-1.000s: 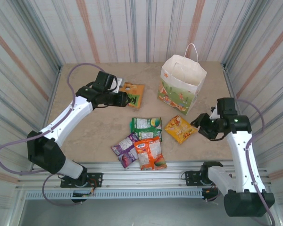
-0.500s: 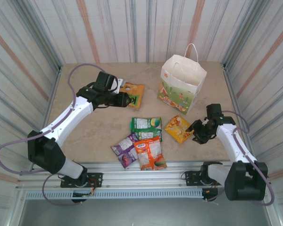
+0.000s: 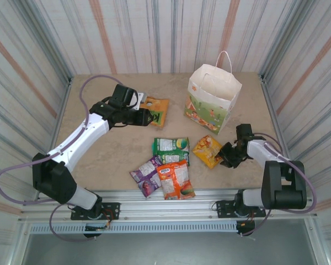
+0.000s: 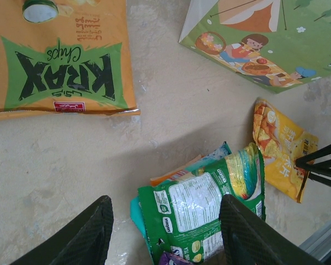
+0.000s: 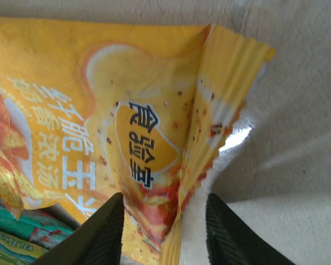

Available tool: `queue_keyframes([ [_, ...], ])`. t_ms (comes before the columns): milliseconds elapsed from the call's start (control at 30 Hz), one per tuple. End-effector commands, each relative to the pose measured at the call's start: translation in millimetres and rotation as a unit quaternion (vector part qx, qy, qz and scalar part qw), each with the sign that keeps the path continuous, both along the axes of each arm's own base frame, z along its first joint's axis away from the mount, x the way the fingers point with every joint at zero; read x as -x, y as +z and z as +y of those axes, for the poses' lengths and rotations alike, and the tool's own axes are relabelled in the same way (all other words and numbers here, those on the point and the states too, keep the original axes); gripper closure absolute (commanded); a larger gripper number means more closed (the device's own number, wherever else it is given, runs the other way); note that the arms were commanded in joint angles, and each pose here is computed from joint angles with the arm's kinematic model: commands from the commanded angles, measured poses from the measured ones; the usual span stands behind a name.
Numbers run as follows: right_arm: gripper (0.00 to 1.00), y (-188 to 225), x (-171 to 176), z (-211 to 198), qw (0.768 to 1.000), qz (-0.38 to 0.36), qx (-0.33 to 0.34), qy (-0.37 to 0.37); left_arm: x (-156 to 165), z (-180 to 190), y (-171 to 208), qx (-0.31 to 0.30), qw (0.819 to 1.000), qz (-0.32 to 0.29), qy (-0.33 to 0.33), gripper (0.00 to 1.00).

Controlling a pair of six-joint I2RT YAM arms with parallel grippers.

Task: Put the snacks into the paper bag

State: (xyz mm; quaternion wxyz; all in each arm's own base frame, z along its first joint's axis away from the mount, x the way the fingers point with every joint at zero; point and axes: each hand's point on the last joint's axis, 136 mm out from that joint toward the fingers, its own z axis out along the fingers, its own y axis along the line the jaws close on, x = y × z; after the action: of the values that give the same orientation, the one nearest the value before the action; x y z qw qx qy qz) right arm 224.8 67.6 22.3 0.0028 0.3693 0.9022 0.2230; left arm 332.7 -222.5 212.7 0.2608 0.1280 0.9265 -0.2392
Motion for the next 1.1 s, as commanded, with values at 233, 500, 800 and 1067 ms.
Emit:
queue_keyframes([
  [233,0.91,12,6,-6,0.999,-0.015,0.03,0.035,5,5,-9,-0.013,1.0,0.012,0.011,0.45],
  [500,0.97,44,26,-11,0.997,-0.036,0.05,0.056,6,6,-8,-0.015,1.0,0.012,0.011,0.45],
  [800,1.0,108,32,-9,0.988,-0.125,0.054,0.071,7,7,-7,-0.017,1.0,0.011,0.011,0.45],
  [1067,1.0,179,26,-5,0.963,-0.243,0.061,0.099,8,6,-5,-0.014,1.0,0.01,0.009,0.45],
])
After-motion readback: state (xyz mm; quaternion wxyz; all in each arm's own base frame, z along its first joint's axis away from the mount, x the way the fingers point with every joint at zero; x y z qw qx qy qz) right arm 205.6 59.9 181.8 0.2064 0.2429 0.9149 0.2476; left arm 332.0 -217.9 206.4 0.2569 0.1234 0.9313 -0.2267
